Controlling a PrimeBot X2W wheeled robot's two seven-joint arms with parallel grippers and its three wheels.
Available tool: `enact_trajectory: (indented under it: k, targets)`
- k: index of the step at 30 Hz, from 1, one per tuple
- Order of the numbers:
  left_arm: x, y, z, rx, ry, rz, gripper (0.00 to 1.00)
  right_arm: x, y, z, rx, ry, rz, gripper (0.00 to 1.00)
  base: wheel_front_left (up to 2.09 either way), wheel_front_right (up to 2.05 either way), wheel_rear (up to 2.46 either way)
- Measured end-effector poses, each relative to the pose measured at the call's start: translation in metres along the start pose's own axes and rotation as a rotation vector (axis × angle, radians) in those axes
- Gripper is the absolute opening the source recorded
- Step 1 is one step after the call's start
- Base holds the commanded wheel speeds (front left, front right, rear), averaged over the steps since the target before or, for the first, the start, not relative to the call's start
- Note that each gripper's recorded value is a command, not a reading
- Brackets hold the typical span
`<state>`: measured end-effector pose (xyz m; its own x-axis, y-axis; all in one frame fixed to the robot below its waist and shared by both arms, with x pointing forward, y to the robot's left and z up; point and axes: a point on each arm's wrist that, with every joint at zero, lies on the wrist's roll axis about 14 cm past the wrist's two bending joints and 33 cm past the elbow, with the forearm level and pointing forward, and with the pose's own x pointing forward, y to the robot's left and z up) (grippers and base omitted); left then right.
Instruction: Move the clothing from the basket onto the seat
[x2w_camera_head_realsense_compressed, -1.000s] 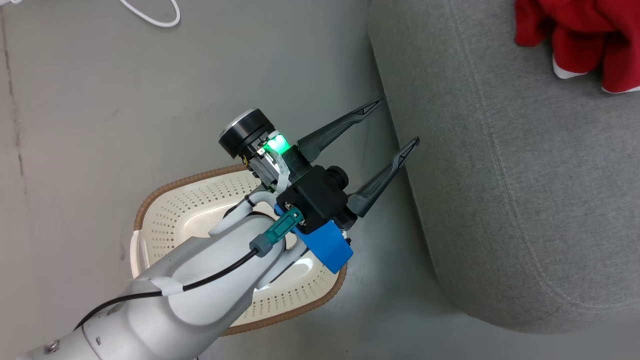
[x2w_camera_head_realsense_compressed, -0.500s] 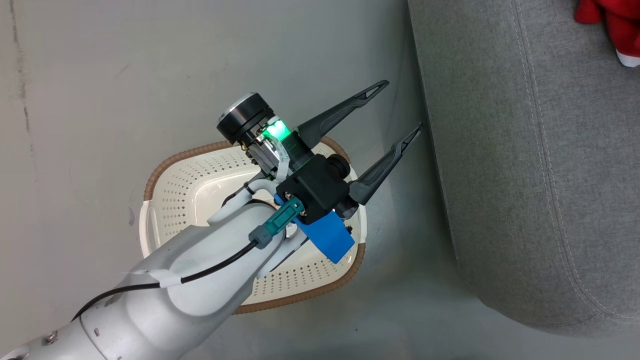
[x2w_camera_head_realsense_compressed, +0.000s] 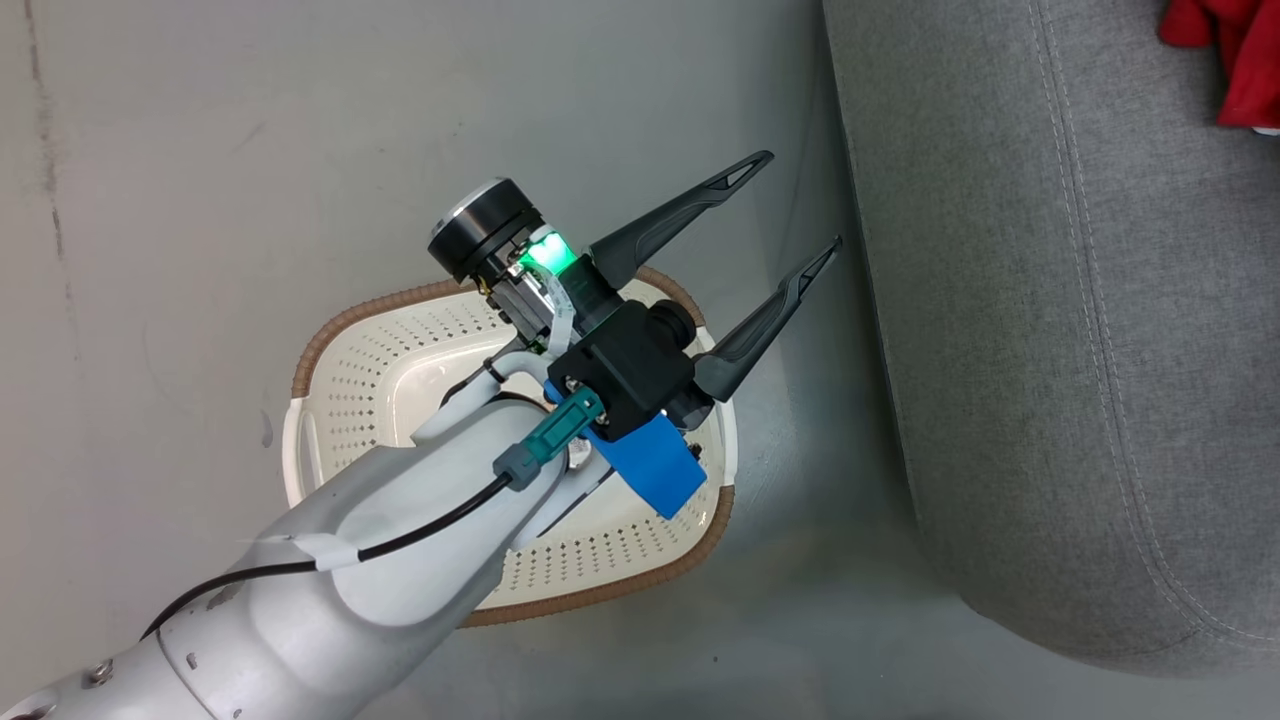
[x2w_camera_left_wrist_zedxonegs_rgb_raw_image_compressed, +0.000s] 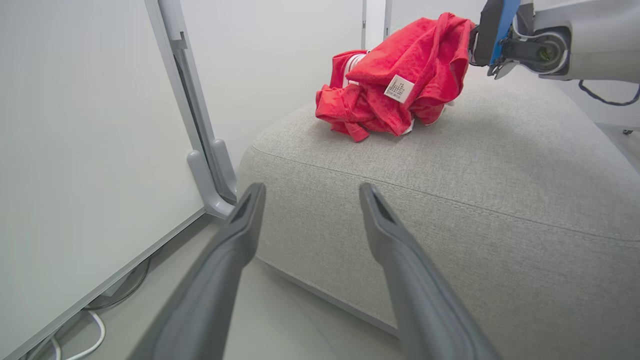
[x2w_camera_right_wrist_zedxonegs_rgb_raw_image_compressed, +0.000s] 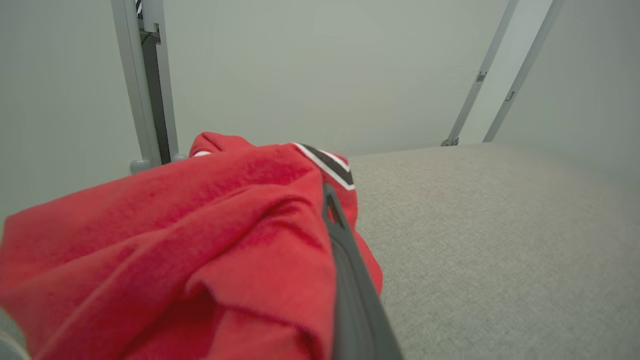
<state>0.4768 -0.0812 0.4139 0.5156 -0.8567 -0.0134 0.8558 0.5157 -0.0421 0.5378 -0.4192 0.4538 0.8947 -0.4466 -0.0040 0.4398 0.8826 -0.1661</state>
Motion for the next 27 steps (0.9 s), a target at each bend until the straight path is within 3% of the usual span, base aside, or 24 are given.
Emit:
enact_trajectory:
  k: [3,4,5,12,19,27]
  targets:
    - [-0.001,0.001,0.003,0.007,-0.001,0.003,1.0,-0.003,0.001,-0.004,0.011,0.017,-0.001,0.04,0.0,0.0,0.0]
    - [-0.001,0.001,0.004,0.011,-0.003,0.005,1.0,-0.003,0.002,-0.002,0.013,0.013,0.0,0.43,0.0,0.0,0.0]
    - [-0.001,0.002,0.007,0.015,-0.006,0.007,1.0,-0.004,0.003,0.001,0.013,0.006,0.003,1.0,0.0,0.0,0.0]
    - [-0.005,-0.006,0.029,0.031,-0.033,0.019,1.0,-0.029,0.0,0.013,0.013,-0.014,0.022,1.0,0.0,0.0,0.0]
    - [-0.014,-0.017,0.055,0.049,-0.06,0.042,1.0,-0.078,-0.009,0.008,0.0,0.019,0.046,1.0,0.0,0.0,0.0]
    - [-0.038,-0.018,0.076,0.043,-0.077,0.142,1.0,-0.119,-0.004,0.024,0.032,-0.01,0.096,1.0,0.0,0.0,0.0]
